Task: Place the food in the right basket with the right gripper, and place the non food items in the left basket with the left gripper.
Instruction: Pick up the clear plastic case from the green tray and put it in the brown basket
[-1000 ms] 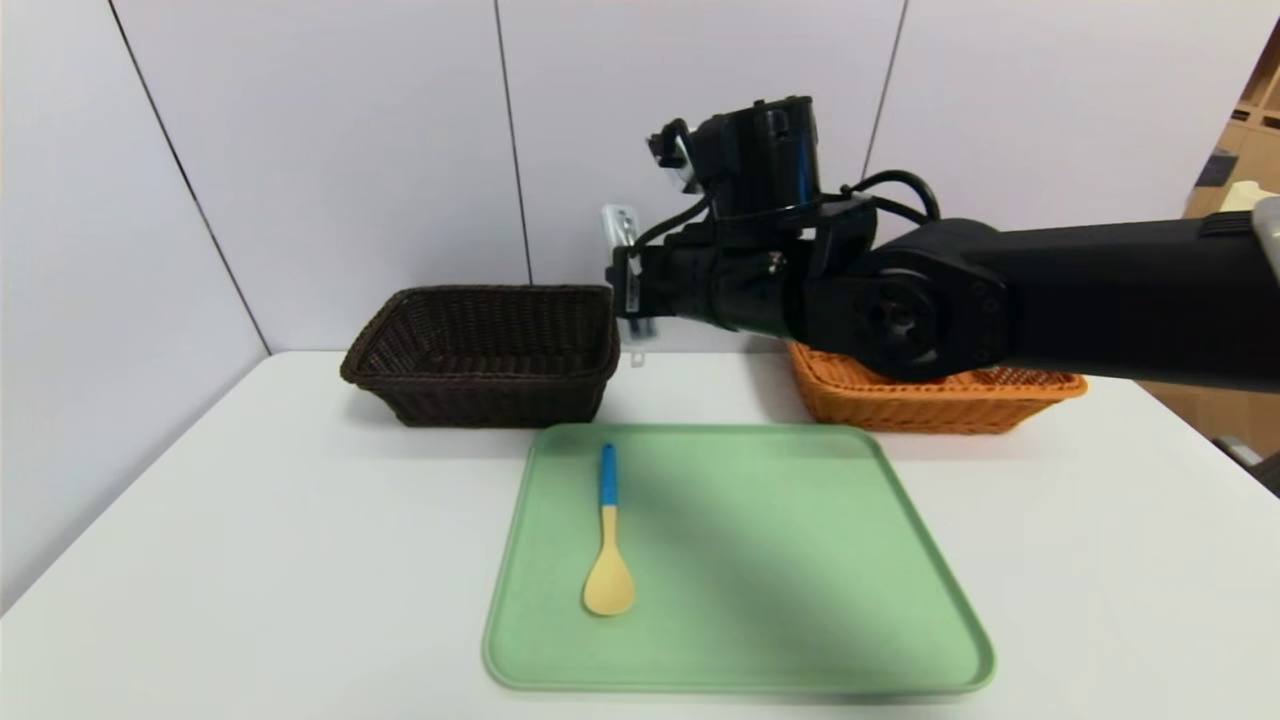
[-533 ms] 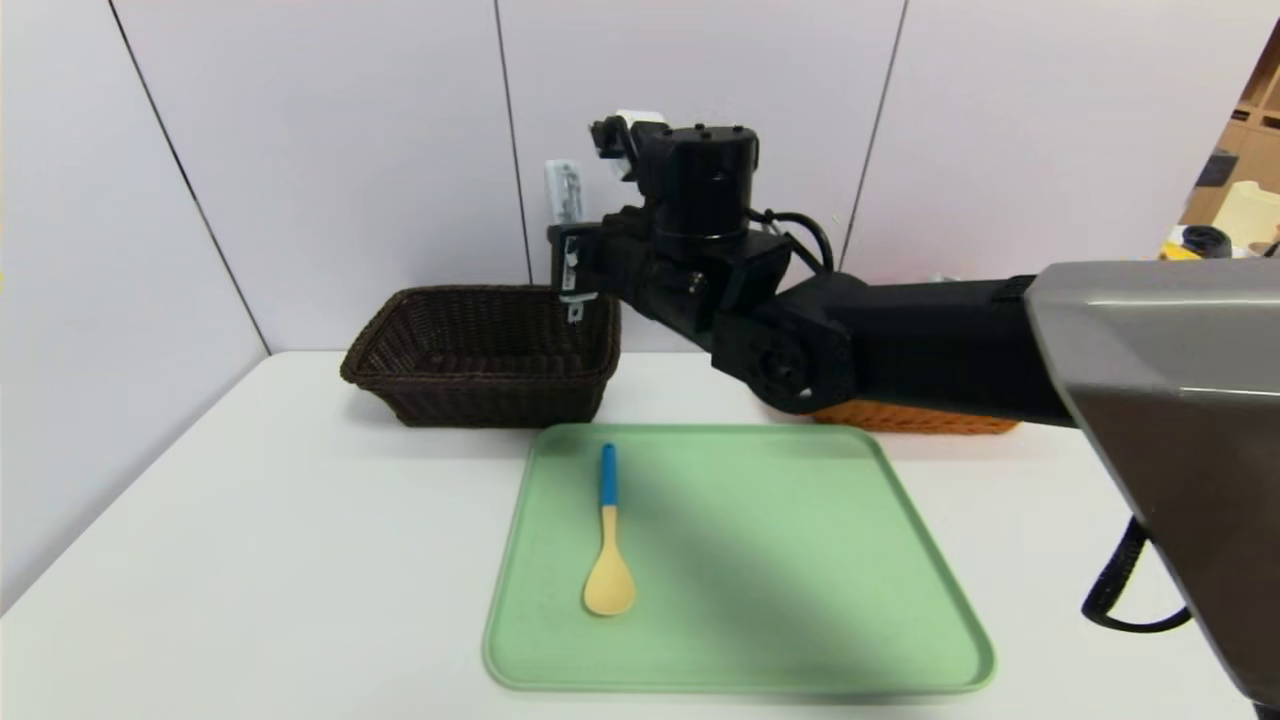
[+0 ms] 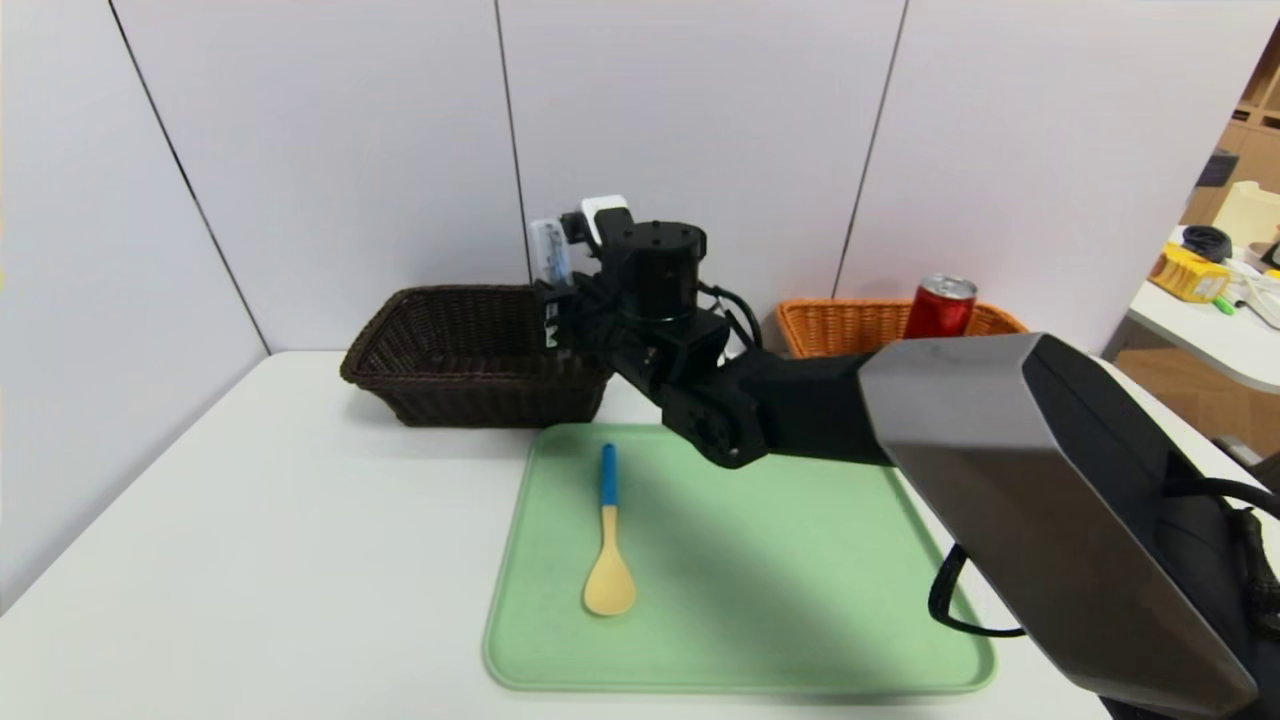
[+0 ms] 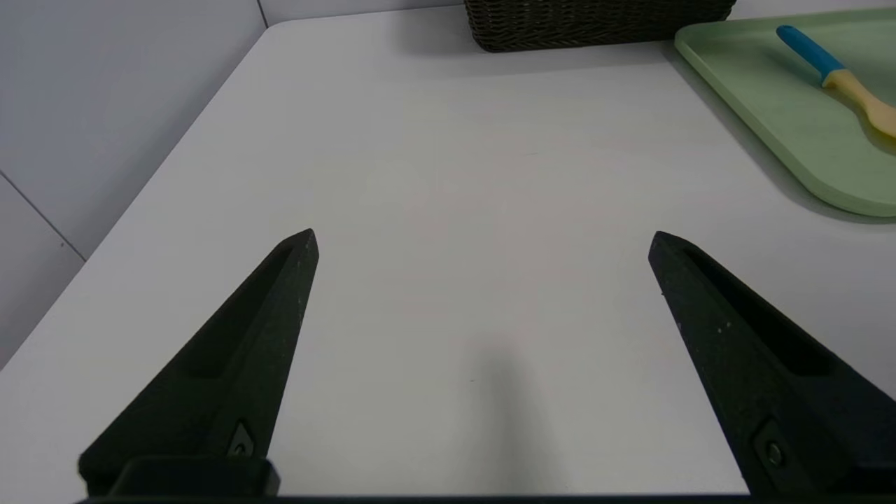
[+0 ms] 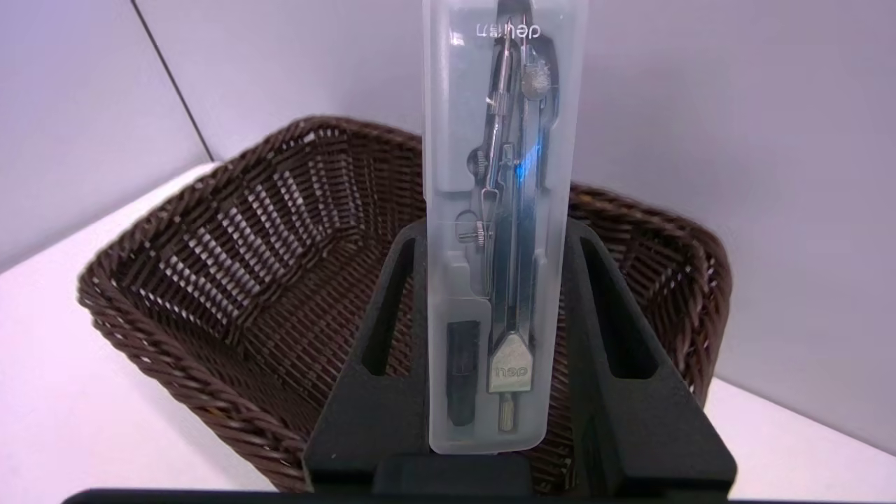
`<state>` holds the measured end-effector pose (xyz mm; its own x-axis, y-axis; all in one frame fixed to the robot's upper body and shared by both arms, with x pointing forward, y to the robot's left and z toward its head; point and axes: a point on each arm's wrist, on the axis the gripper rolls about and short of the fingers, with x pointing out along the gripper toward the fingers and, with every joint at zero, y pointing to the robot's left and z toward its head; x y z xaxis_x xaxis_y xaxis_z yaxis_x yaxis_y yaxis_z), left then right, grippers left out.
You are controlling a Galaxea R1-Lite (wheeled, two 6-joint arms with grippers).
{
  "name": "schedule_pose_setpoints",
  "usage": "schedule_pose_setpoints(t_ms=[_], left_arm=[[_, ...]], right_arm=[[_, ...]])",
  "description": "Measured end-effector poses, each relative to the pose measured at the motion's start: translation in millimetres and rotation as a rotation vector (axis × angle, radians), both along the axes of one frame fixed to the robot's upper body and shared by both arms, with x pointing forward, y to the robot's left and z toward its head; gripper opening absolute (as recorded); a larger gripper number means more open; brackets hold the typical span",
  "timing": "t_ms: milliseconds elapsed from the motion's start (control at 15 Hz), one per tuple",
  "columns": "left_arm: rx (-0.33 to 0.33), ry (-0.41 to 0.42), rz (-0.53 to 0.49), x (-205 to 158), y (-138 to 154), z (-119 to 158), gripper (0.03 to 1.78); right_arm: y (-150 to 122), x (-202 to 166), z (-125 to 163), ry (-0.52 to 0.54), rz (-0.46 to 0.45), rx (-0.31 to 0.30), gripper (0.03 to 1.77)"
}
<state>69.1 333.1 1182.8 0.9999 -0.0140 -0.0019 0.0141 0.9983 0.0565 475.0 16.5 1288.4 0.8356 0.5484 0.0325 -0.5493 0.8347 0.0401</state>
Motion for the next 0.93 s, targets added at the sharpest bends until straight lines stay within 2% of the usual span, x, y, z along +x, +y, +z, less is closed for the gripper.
schedule_pose_setpoints(t_ms=[200, 400, 600, 800, 933], left_arm=[[0.0, 0.0, 0.0, 0.0, 0.0, 0.0, 1.69], [0.0, 0.0, 0.0, 0.0, 0.0, 0.0, 1.69], [0.0, 0.0, 0.0, 0.0, 0.0, 0.0, 1.69], [0.0, 0.0, 0.0, 0.0, 0.0, 0.0, 1.69], [0.0, 0.0, 0.0, 0.0, 0.0, 0.0, 1.69]], right_arm=[[2.5, 3.2, -10.7, 0.006, -0.001, -0.011, 0.54], [3.7, 4.4, -16.3, 0.012, -0.001, -0.024, 0.88], [4.2, 5.0, -19.2, 0.017, -0.001, -0.029, 1.15], [2.3, 2.9, -11.0, 0.012, 0.0, -0.024, 1.33], [-3.4, -3.1, 8.4, 0.01, 0.0, -0.017, 1.42]])
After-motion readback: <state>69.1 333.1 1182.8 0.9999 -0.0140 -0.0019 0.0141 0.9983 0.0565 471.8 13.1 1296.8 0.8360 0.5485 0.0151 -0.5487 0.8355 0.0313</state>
